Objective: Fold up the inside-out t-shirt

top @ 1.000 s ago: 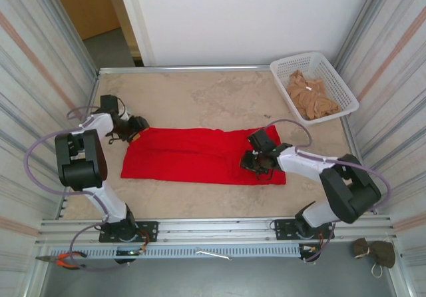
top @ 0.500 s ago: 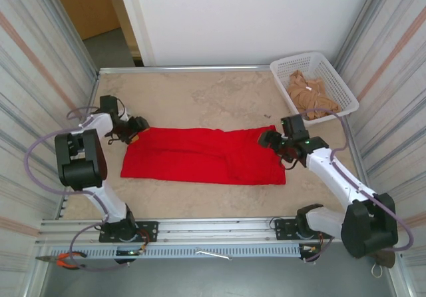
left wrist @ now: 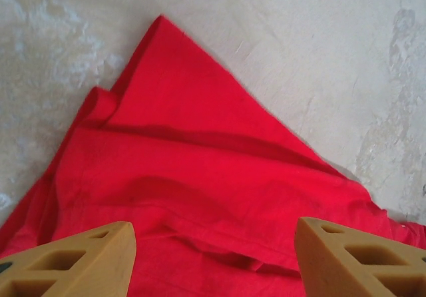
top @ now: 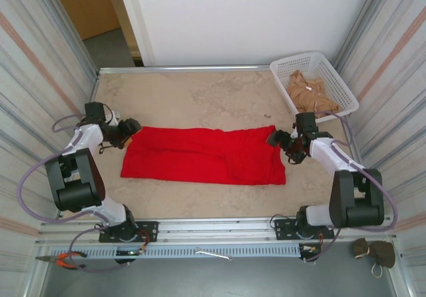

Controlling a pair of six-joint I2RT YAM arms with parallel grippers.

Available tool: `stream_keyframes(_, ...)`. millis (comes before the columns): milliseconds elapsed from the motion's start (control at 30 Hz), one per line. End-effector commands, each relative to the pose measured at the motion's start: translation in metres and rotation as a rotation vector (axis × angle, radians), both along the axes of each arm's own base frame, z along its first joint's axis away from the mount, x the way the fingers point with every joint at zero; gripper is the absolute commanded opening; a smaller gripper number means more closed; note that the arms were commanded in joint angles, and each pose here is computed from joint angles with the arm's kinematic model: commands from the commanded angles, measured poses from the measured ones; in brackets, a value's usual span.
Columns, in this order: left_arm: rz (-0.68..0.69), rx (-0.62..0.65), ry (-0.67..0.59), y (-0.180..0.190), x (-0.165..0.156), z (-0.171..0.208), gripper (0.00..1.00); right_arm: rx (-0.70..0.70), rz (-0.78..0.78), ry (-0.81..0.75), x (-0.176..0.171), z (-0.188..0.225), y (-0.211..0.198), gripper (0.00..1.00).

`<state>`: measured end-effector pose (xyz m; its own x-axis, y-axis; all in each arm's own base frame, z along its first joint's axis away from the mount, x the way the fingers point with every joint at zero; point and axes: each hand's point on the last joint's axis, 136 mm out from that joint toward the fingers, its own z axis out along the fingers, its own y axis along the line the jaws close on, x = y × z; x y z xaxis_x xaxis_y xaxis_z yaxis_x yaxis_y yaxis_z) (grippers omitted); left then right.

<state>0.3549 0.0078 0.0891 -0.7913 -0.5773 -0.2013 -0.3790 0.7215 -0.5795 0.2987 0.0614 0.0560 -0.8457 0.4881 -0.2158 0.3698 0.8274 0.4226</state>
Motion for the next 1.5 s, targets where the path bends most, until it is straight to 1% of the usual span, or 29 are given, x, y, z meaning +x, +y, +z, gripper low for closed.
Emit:
stream_keyframes(0, -0.001, -0.039, -0.026, -0.003, 0.001, 0.007, 0.64, 0.001, 0.053, 0.001, 0.005, -0.009, 0.011, 0.92)
stream_keyframes(100, 0.001, -0.046, -0.03, -0.003, 0.003, 0.009, 0.65, -0.015, 0.061, 0.038, 0.004, -0.022, 0.017, 0.91)
stream_keyframes(167, 0.0, -0.046, -0.033, -0.003, 0.004, 0.01, 0.65, -0.01, 0.09, 0.049, 0.003, -0.027, 0.029, 0.9)
stream_keyframes(300, 0.005, -0.056, -0.034, -0.003, 0.005, 0.01, 0.65, -0.036, 0.175, 0.057, -0.006, -0.034, 0.058, 0.82)
stream_keyframes(367, 0.006, -0.059, -0.037, -0.003, 0.006, 0.01, 0.65, -0.054, 0.182, 0.054, -0.009, -0.036, 0.063, 0.79)
stream_keyframes(467, 0.01, -0.059, -0.036, -0.002, 0.006, 0.01, 0.65, -0.06, 0.158, 0.046, -0.011, -0.039, 0.062, 0.69)
stream_keyframes(533, 0.01, -0.048, -0.031, 0.0, 0.006, 0.009, 0.65, -0.077, 0.141, 0.044, -0.01, -0.04, 0.058, 0.57)
stream_keyframes(567, 0.013, -0.04, -0.021, 0.002, 0.005, 0.007, 0.65, -0.085, 0.13, 0.047, -0.01, -0.041, 0.054, 0.47)
stream_keyframes(633, 0.017, -0.025, 0.006, 0.005, 0.003, 0.001, 0.65, -0.083, 0.106, 0.044, -0.008, -0.039, 0.047, 0.24)
stream_keyframes(667, 0.02, -0.013, 0.026, 0.008, 0.002, -0.003, 0.65, -0.074, 0.09, 0.041, -0.007, -0.036, 0.042, 0.1)
stream_keyframes(700, 0.019, -0.001, 0.043, 0.01, 0.002, -0.007, 0.65, -0.065, 0.07, 0.041, -0.006, -0.034, 0.036, 0.0)
stream_keyframes(867, -0.01, 0.001, 0.094, 0.003, 0.0, -0.021, 0.65, -0.055, 0.012, 0.022, -0.001, -0.013, 0.005, 0.0)
stream_keyframes(1000, -0.044, -0.015, 0.062, -0.019, -0.005, -0.012, 0.65, -0.074, -0.015, 0.041, -0.002, -0.002, -0.022, 0.0)
stream_keyframes(1067, -0.07, -0.014, 0.03, -0.035, -0.006, -0.003, 0.65, -0.05, -0.012, 0.039, 0.0, 0.002, -0.027, 0.0)
stream_keyframes(1167, -0.116, -0.011, 0.0, -0.055, -0.002, 0.007, 0.65, -0.027, 0.014, 0.031, 0.004, 0.008, -0.023, 0.0)
stream_keyframes(1267, -0.16, -0.001, -0.006, -0.068, 0.008, 0.008, 0.65, 0.001, 0.033, 0.014, 0.009, 0.017, -0.013, 0.0)
stream_keyframes(1467, -0.192, 0.03, 0.036, -0.069, 0.026, -0.009, 0.65, -0.005, 0.086, -0.013, 0.013, 0.041, 0.016, 0.0)
